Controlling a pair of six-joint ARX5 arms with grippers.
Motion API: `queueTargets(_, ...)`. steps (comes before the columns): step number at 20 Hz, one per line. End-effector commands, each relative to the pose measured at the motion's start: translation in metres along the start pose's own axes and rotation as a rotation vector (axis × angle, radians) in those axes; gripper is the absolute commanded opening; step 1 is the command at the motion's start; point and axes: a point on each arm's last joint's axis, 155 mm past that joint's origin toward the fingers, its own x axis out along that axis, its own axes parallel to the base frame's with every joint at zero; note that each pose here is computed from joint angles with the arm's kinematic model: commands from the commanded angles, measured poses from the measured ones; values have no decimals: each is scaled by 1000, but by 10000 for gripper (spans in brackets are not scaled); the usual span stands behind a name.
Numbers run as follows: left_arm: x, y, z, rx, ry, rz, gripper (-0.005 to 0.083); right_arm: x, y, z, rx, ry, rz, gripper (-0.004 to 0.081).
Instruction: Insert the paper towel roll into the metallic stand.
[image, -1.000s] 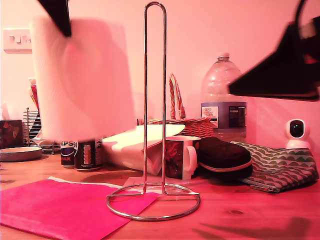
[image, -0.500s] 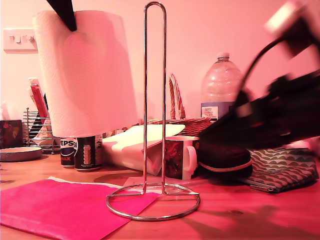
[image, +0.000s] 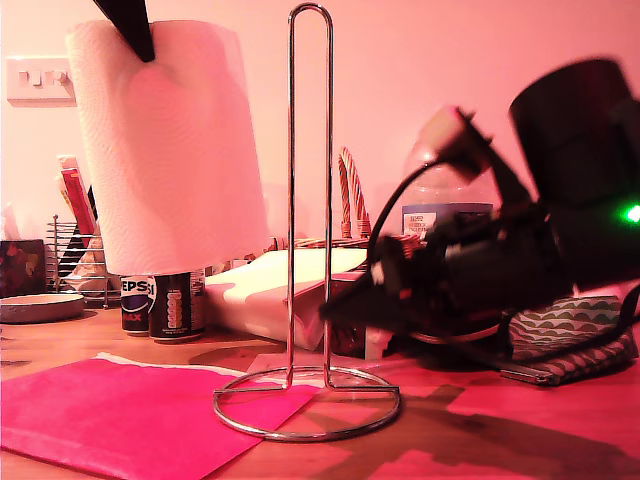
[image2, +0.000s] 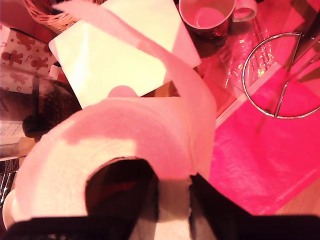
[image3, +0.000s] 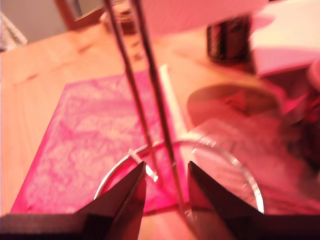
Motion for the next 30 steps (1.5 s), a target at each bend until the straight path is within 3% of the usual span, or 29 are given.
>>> queueTargets(1,-14,5,5,-4,-36,35,-24,7,-2,-2,10,3,6,232)
queueTargets(7,-16,5,6,-4,-40,39,-24,21,-8,-19,17,44,9,221)
queueTargets(11,-25,5,6,-3,-54,53,-24,23,-9,-24,7,53,11,122)
queueTargets(14,-37,0,10,-15,-95,53,-24,25,-7,-21,3,45,22,-16)
queueTargets(20,-67,-9,15,-97,-178,58,-24,30,-2,-18,-2,46,42,-13)
queueTargets(30,-135,-20,22,-71,-339,137,-24,57,8,-24,-51,114,91,-13)
